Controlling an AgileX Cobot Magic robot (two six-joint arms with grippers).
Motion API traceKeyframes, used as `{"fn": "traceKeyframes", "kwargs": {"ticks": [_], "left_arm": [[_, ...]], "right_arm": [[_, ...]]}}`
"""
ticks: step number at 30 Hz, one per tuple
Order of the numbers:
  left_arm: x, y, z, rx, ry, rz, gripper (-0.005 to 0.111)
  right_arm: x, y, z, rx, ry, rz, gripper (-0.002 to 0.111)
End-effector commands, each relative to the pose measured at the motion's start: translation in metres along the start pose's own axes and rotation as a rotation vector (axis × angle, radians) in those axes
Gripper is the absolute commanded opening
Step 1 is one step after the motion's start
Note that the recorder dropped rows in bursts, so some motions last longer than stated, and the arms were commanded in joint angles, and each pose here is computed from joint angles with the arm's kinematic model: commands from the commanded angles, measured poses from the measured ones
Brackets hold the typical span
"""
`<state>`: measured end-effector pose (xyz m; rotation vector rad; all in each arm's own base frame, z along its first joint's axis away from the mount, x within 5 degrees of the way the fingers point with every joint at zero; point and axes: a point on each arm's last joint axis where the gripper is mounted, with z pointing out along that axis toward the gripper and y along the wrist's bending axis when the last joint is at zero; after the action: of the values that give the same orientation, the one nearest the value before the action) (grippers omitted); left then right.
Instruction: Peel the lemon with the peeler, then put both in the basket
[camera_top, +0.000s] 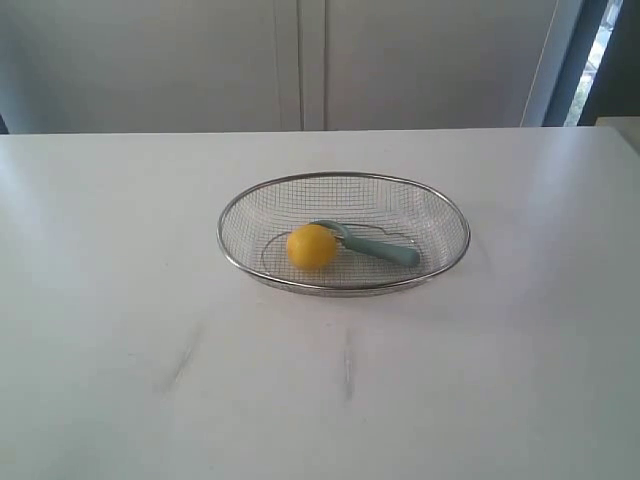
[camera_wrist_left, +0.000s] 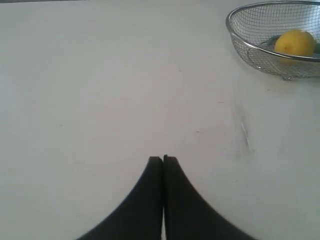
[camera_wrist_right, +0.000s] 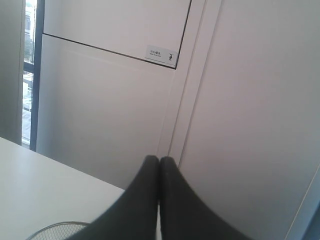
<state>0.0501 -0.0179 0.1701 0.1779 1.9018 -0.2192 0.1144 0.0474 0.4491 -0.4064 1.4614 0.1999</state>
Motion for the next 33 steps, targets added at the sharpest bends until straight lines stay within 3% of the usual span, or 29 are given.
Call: {"fn": "traceKeyframes", "kwargs": {"ticks": [1, 8, 15, 25, 33], "left_arm": [[0.0012, -0.0008, 0.0002, 0.012, 0.0, -0.016, 0.0], [-0.0022, -0.0009, 0.0002, 0.014, -0.038, -0.047, 0.0], [0.0007, 0.0041, 0.0002, -0.043, -0.004, 0.092, 0.0], [0.001, 0.0066, 0.0, -0.069, -0.003, -0.017, 0.0], [0.0004, 0.0065, 0.0, -0.068, -0.01, -0.019, 0.0]], "right_arm": [[-0.0002, -0.0004, -0.001, 0.004, -0.003, 0.005, 0.0], [-0.0002, -0.0004, -0.001, 0.004, -0.003, 0.005, 0.0], [0.0, -0.0003, -0.001, 0.003, 0.0, 0.005, 0.0], [-0.0001, -0.0004, -0.001, 0.004, -0.002, 0.005, 0.0], [-0.0001, -0.0004, -0.001, 0.004, -0.002, 0.005, 0.0]]}}
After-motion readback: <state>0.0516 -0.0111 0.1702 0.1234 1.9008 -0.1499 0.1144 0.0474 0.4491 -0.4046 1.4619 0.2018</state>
